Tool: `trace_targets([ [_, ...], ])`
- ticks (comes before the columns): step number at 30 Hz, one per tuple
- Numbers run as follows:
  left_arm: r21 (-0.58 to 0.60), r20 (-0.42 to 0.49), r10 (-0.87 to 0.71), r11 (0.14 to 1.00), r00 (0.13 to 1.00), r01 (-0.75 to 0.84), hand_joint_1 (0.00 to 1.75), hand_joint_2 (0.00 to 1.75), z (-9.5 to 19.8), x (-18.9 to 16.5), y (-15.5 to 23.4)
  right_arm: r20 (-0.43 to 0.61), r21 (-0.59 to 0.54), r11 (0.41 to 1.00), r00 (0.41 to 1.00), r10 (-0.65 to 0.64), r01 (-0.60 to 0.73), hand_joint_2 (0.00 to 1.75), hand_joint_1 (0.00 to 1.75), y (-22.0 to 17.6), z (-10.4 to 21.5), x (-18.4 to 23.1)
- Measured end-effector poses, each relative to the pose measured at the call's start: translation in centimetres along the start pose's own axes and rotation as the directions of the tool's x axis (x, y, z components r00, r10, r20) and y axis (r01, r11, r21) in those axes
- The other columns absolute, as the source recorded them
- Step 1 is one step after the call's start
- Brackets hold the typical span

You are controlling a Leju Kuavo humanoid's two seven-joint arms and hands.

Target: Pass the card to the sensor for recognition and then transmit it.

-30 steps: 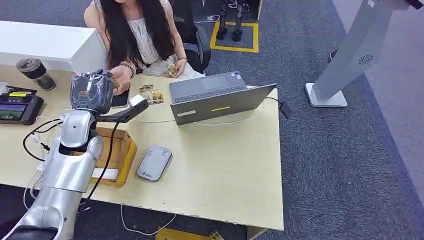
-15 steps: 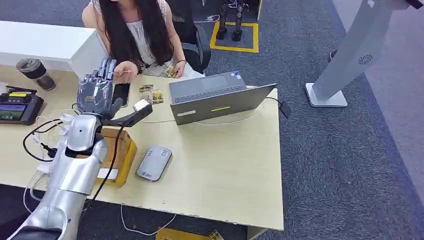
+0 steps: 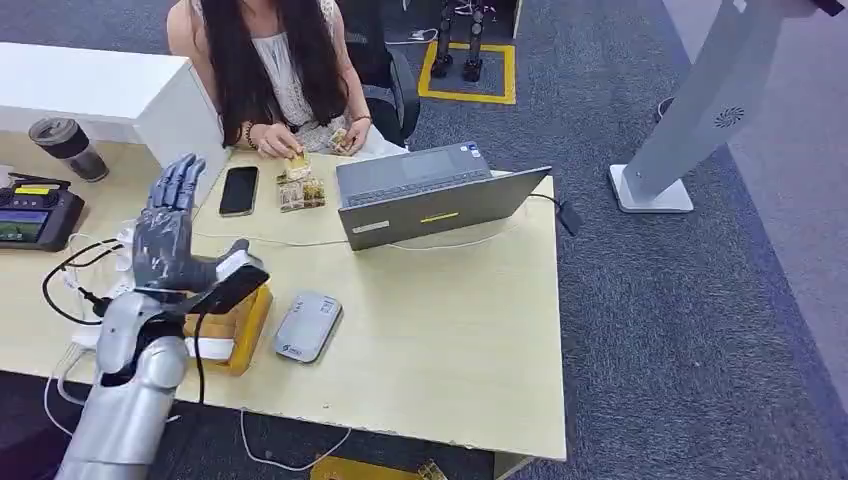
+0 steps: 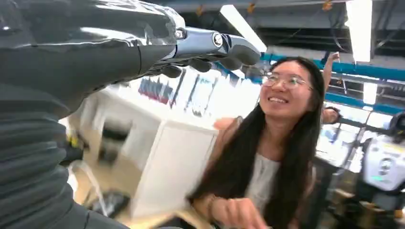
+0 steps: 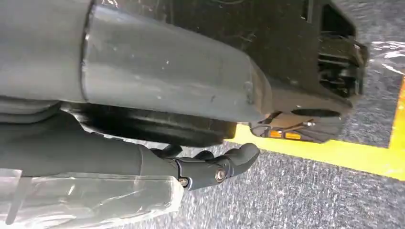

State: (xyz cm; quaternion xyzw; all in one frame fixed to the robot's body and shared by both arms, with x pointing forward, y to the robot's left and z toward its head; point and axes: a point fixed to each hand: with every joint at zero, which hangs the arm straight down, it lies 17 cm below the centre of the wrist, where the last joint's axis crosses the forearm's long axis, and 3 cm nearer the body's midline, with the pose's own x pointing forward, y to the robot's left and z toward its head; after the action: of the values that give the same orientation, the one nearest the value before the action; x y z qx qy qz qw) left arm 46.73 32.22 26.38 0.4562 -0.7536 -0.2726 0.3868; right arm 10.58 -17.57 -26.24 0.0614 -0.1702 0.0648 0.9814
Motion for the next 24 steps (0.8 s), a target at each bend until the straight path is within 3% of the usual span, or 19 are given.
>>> trace_targets([
  [5, 0.087, -0.016, 0.182, 0.980, 0.983, -0.180, 0.00, 1.75, 3.2, -3.1, 5.9, 0.029, -0.008, 0.999, 0.999, -0.035, 0.035, 0.00, 0.00, -0.2, 0.0, 0.5],
  [11, 0.258, 0.024, 0.604, 0.766, 0.797, -0.589, 0.00, 1.75, 8.1, -9.0, 14.7, 0.064, -0.027, 0.994, 0.992, -0.105, 0.107, 0.00, 0.00, -0.8, 0.1, 0.9],
  [12, 0.314, 0.028, 0.654, 0.712, 0.756, -0.628, 0.00, 0.00, 9.1, -10.6, 16.5, 0.064, -0.029, 0.993, 0.991, -0.113, 0.115, 0.00, 0.00, -0.9, 0.1, 0.9],
  [15, 0.551, 0.062, 0.860, 0.393, 0.506, -0.736, 0.00, 0.00, 15.2, -19.3, 20.6, 0.028, -0.030, 0.992, 0.992, -0.123, 0.124, 0.00, 0.00, -0.8, 0.0, 0.3],
  [17, 0.678, 0.068, 0.905, 0.266, 0.419, -0.685, 0.00, 0.00, 20.4, -24.3, 21.1, -0.010, -0.029, 0.992, 0.993, -0.119, 0.119, 0.00, 0.00, -0.7, 0.0, -0.4],
  [20, 0.856, 0.033, 0.941, 0.147, 0.336, -0.495, 0.00, 0.00, 30.6, -31.6, 18.8, -0.063, -0.028, 0.993, 0.991, -0.116, 0.115, 0.00, 0.00, -0.6, 0.1, -1.2],
  [22, 0.923, 0.009, 0.961, 0.098, 0.276, -0.373, 0.00, 0.00, 36.1, -33.6, 16.5, -0.091, -0.027, 0.993, 0.989, -0.113, 0.111, 0.00, 0.00, -0.5, 0.1, -1.8],
  [24, 0.972, -0.017, 0.989, 0.051, 0.147, -0.228, 0.00, 0.00, 40.9, -35.1, 12.8, -0.133, -0.025, 0.994, 0.986, -0.105, 0.102, 0.00, 0.00, -0.4, 0.2, -2.4],
])
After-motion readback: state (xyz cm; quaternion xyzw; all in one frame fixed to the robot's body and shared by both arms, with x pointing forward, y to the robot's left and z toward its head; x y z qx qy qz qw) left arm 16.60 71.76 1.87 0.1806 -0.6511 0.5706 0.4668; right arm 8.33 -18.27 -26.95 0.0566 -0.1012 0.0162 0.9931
